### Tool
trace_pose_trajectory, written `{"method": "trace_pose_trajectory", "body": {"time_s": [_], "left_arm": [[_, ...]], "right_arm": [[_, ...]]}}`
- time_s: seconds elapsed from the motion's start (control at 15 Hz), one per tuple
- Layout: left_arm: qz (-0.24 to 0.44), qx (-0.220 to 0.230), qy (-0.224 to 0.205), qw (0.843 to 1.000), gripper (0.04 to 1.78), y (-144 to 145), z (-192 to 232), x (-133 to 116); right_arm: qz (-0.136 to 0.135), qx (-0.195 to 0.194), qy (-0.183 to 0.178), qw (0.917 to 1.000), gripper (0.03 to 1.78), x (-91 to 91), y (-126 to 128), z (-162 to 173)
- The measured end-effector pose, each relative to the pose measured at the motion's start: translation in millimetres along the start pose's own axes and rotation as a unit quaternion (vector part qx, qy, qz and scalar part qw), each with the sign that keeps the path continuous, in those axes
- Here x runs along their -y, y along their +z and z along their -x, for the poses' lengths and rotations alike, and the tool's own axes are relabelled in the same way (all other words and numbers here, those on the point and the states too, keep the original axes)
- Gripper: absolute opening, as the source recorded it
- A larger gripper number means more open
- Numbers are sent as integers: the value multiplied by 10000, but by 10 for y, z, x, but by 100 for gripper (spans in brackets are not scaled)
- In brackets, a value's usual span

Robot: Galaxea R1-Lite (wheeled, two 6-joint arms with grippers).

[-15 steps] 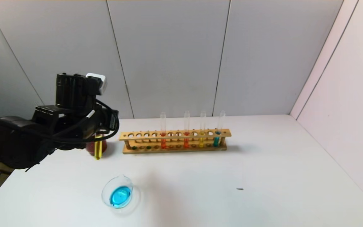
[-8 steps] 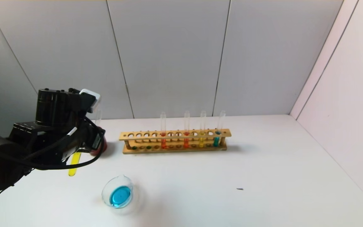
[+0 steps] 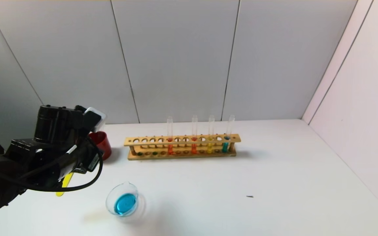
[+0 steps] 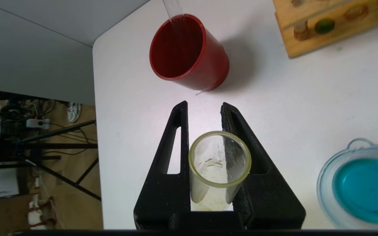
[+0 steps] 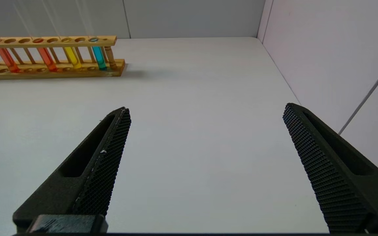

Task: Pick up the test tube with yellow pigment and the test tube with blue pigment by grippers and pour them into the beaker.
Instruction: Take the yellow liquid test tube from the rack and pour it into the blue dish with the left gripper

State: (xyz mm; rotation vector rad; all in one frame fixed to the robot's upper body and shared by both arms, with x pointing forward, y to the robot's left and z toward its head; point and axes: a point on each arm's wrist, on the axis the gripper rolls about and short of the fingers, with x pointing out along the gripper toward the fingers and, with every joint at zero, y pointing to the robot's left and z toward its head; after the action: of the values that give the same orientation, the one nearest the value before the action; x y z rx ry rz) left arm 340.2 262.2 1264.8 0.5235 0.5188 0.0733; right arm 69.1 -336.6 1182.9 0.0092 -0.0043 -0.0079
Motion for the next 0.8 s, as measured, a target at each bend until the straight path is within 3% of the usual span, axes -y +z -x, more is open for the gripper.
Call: {"method": "trace_pose_trajectory", "body": {"time_s": [0.8], "left_arm": [[-828,-452,-194,9954,37,-171,-73,109]], "right_arm": [[0,0,2,10000,170,0,0,0]]}}
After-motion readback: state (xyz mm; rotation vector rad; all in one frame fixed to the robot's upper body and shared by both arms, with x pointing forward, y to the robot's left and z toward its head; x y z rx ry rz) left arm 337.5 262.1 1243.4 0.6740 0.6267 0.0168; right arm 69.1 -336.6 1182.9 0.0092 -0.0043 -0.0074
